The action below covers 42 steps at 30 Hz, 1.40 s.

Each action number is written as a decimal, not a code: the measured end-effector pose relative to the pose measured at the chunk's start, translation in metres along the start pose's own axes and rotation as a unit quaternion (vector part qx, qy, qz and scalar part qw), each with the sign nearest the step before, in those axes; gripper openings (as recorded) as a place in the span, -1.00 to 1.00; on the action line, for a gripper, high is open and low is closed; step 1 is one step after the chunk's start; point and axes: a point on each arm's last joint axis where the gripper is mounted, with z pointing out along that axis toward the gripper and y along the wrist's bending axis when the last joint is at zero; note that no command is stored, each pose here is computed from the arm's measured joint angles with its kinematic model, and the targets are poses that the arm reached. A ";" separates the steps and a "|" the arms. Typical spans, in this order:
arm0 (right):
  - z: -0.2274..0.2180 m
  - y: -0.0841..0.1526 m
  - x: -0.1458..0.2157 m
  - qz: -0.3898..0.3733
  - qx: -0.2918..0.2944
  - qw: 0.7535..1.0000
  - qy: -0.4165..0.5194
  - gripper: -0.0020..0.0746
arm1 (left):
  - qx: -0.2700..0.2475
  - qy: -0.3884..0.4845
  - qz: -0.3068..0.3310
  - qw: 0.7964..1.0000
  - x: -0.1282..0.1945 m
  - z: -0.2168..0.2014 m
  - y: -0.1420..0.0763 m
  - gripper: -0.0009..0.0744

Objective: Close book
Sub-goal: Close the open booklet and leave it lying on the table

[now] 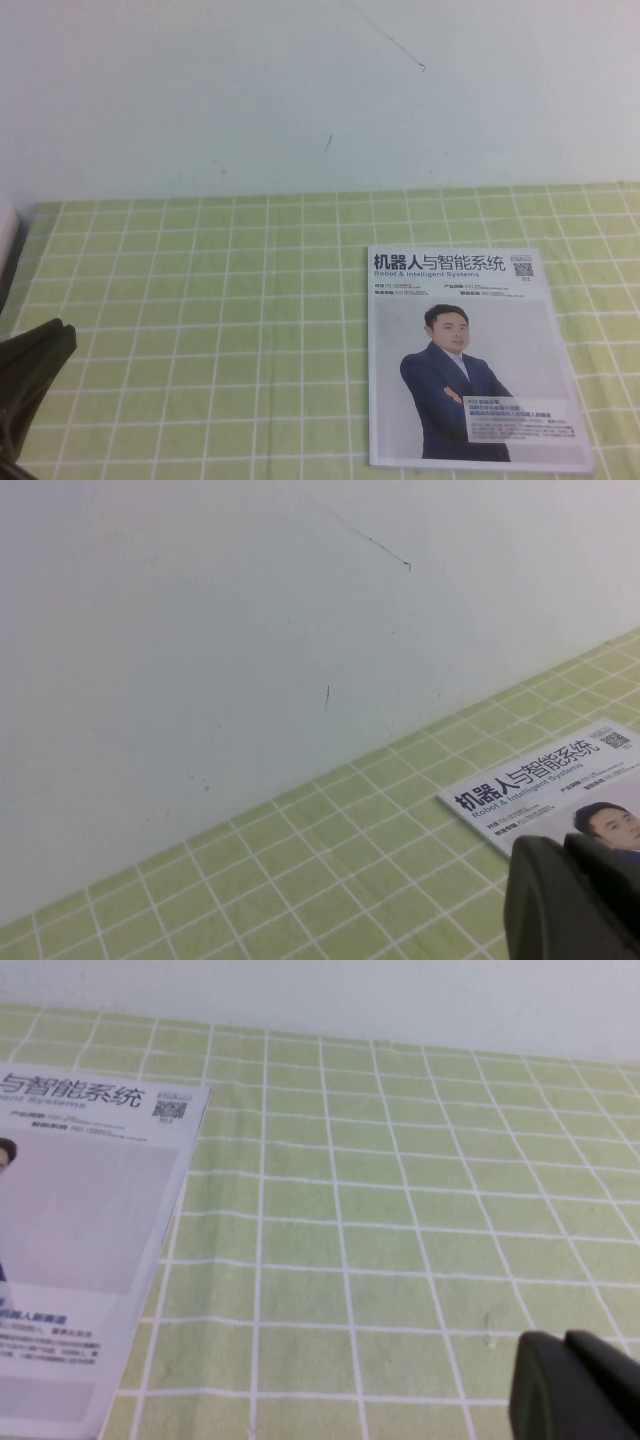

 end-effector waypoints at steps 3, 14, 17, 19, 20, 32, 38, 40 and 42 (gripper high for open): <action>0.000 0.000 0.000 0.000 0.000 1.000 0.000 -0.96 | 0.000 0.000 0.000 1.000 0.000 0.000 0.000 -0.99; 0.000 0.000 0.000 0.001 0.000 1.000 0.000 -0.96 | 0.001 0.000 0.001 1.000 0.000 0.000 0.000 -0.99; 0.000 0.000 0.000 0.001 0.000 1.000 0.000 -0.96 | 0.001 0.000 0.001 1.000 0.000 0.000 0.000 -0.99; 0.000 0.000 0.000 0.001 0.000 1.000 0.000 -0.96 | 0.001 0.000 0.001 1.000 0.000 0.000 0.000 -0.99; 0.000 0.000 0.000 0.001 0.000 1.000 0.000 -0.96 | 0.001 0.000 0.001 1.000 0.000 0.000 0.000 -0.99; 0.000 0.000 0.000 0.000 0.000 1.000 0.000 -0.96 | 0.004 -0.013 0.022 1.000 0.004 -0.005 -0.004 -0.99; 0.000 0.000 0.000 0.000 0.000 1.000 0.000 -0.96 | -0.033 -0.002 0.031 0.999 0.041 -0.013 -0.005 -0.99; 0.000 0.000 0.000 0.000 0.000 1.000 0.000 -0.96 | -0.052 0.007 0.032 0.998 0.062 -0.015 -0.005 -0.99; 0.000 0.000 0.000 0.000 0.000 1.000 0.000 -0.96 | -0.069 0.016 0.030 0.997 0.084 -0.017 -0.006 -0.99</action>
